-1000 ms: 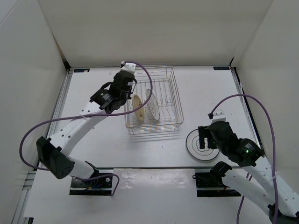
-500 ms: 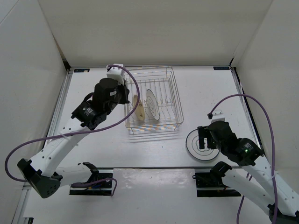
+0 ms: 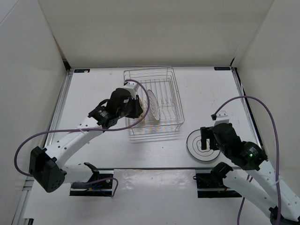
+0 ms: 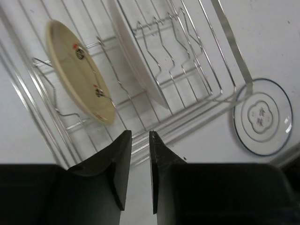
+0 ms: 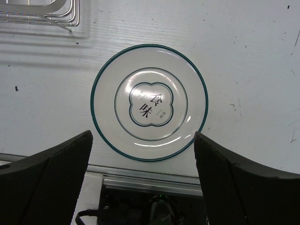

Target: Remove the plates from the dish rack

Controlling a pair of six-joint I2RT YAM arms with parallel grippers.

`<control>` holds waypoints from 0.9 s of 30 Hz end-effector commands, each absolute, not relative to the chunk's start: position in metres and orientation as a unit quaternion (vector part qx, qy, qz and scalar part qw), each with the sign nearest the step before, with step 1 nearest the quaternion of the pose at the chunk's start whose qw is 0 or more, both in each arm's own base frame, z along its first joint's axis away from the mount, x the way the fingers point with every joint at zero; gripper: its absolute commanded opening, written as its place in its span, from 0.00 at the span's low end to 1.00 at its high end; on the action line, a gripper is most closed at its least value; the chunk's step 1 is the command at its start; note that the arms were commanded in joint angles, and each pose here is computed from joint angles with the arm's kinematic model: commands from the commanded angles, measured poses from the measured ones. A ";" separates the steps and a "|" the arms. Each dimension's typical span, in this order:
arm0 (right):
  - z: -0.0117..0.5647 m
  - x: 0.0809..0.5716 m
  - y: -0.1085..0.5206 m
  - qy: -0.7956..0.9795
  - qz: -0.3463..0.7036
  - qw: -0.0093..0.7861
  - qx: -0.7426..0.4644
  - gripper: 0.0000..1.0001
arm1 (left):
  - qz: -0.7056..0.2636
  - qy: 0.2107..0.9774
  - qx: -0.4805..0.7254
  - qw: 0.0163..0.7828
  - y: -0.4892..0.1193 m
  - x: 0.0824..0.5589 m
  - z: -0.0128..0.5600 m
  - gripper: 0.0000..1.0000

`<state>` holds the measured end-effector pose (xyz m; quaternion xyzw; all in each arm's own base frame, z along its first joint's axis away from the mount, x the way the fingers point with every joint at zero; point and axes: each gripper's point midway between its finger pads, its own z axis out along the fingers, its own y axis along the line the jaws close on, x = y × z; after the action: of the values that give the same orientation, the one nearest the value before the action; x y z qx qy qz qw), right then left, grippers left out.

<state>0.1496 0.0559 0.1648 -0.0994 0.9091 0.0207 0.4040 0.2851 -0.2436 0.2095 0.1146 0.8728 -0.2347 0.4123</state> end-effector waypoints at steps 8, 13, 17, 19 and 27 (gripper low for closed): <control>0.166 0.154 0.059 0.908 0.021 0.407 -0.100 0.90 | -0.086 0.861 0.111 0.489 -0.205 0.329 0.235 0.64; 0.165 0.154 0.059 0.908 0.020 0.407 -0.098 0.90 | -0.041 0.876 0.113 0.468 -0.204 0.346 0.213 0.64; 0.166 0.154 0.058 0.908 0.020 0.408 -0.097 0.90 | -0.026 0.884 0.108 0.455 -0.202 0.355 0.196 0.64; 0.166 0.154 0.058 0.907 0.021 0.409 -0.097 0.90 | -0.019 0.892 0.104 0.440 -0.201 0.358 0.182 0.64; 0.166 0.154 0.058 0.907 0.021 0.408 -0.097 0.90 | 0.002 0.907 0.117 0.405 -0.201 0.365 0.155 0.51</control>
<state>0.1502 0.0567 0.1625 -0.1018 0.9118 0.0165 0.3974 0.3565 -0.1994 0.1347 0.1224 0.9152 0.0038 0.3841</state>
